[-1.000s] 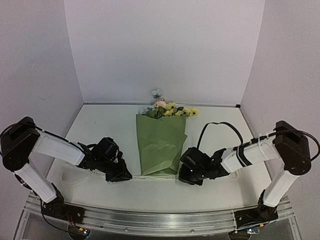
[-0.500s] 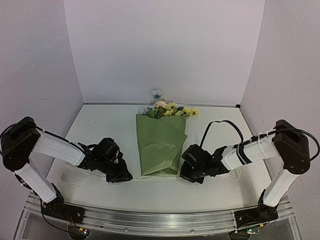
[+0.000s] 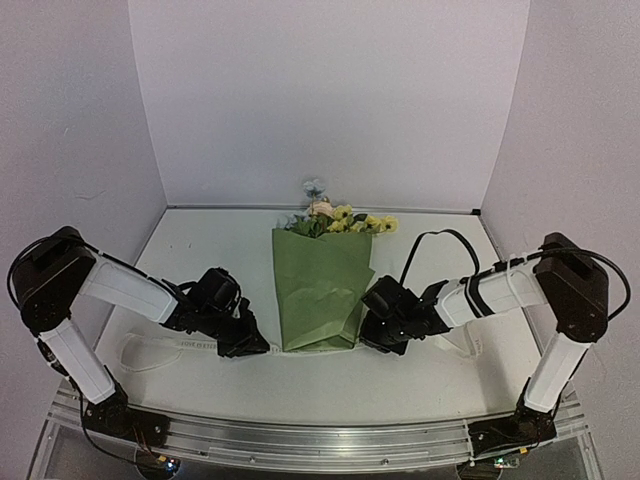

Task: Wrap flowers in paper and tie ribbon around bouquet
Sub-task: Move the ribbon to the center of the board.

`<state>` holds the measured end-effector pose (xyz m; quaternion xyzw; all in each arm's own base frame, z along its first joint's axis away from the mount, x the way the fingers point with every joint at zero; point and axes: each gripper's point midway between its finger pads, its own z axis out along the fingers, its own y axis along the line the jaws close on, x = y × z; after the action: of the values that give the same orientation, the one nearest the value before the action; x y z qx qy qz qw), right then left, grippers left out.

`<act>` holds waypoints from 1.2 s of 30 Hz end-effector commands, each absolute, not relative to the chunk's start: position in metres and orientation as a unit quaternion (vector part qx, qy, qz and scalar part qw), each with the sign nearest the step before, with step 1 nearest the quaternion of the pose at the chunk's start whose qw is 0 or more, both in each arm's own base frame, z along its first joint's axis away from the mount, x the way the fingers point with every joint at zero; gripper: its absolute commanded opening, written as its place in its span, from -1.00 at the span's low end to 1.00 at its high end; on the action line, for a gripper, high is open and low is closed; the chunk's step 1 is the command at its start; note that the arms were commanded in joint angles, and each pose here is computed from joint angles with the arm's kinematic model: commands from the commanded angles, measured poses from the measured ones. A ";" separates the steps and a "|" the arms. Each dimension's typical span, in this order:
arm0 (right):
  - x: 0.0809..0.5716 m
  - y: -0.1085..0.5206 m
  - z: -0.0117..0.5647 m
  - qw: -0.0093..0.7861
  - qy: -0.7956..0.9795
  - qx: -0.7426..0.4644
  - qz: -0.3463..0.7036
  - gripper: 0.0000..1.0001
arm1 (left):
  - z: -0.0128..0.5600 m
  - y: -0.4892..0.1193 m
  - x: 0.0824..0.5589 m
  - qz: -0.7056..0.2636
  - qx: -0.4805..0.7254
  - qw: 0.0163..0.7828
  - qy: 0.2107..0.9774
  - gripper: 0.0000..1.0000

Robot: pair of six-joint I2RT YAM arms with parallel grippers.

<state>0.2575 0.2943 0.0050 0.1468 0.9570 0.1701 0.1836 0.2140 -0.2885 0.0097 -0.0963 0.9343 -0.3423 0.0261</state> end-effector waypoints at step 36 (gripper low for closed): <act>0.359 0.236 0.024 0.164 0.953 0.212 0.143 -0.72 | -0.041 -0.255 0.310 -0.258 -0.143 0.015 0.955 -0.87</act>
<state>0.3496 0.2471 0.0103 0.2306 0.9444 0.1753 0.1558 0.3301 -0.2916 0.0121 -0.1037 0.9285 -0.3509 0.0632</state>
